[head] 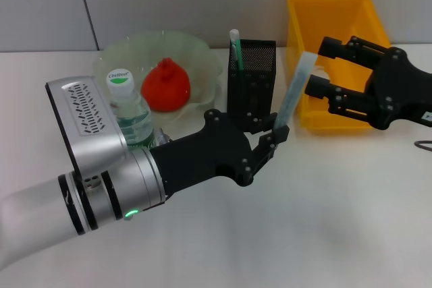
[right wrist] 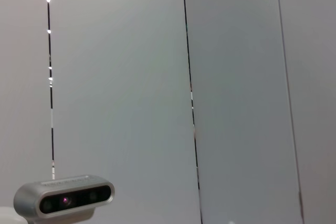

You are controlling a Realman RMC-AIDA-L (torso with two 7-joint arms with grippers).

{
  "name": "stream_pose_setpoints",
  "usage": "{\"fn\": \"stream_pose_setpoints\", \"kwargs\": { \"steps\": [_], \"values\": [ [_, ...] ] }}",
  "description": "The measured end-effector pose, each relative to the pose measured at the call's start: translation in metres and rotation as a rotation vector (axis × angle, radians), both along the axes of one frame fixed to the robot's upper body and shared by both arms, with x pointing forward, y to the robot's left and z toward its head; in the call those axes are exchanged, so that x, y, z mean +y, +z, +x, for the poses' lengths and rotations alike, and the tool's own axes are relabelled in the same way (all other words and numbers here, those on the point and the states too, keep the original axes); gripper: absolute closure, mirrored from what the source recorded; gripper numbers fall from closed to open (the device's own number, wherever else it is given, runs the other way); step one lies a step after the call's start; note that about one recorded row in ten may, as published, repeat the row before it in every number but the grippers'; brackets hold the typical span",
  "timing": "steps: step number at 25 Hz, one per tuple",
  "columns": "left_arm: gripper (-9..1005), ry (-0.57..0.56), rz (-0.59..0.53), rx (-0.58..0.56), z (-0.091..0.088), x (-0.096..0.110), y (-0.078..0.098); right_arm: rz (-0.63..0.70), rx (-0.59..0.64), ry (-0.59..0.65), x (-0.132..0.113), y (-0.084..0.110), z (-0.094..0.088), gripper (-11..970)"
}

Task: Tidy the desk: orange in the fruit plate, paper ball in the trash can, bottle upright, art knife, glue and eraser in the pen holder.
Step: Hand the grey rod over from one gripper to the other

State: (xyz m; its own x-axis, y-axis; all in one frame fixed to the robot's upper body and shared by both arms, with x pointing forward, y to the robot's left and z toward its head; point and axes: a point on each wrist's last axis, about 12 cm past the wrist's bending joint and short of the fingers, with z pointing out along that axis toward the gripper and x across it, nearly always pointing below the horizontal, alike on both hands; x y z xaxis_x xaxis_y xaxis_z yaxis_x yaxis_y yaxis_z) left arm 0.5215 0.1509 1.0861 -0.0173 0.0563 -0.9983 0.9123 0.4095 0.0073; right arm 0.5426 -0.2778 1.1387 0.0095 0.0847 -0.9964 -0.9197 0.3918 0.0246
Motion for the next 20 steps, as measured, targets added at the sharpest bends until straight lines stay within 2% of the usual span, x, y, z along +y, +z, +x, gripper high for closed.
{"fn": "stream_pose_setpoints", "kwargs": {
  "steps": [9,14,20],
  "values": [
    [826,-0.003,-0.002,-0.002,-0.0001,-0.0003,0.0005,0.015,0.018,0.022,0.0074,-0.0046,0.0009,222],
    [826,-0.005,0.002,-0.014,0.0,-0.0005,0.0007,0.019,0.022,0.023,0.0078,-0.0054,0.0006,387],
    [827,-0.006,0.003,-0.017,0.0001,-0.0007,0.001,0.029,0.021,0.022,0.0086,-0.0047,0.0014,457]
  ]
}}
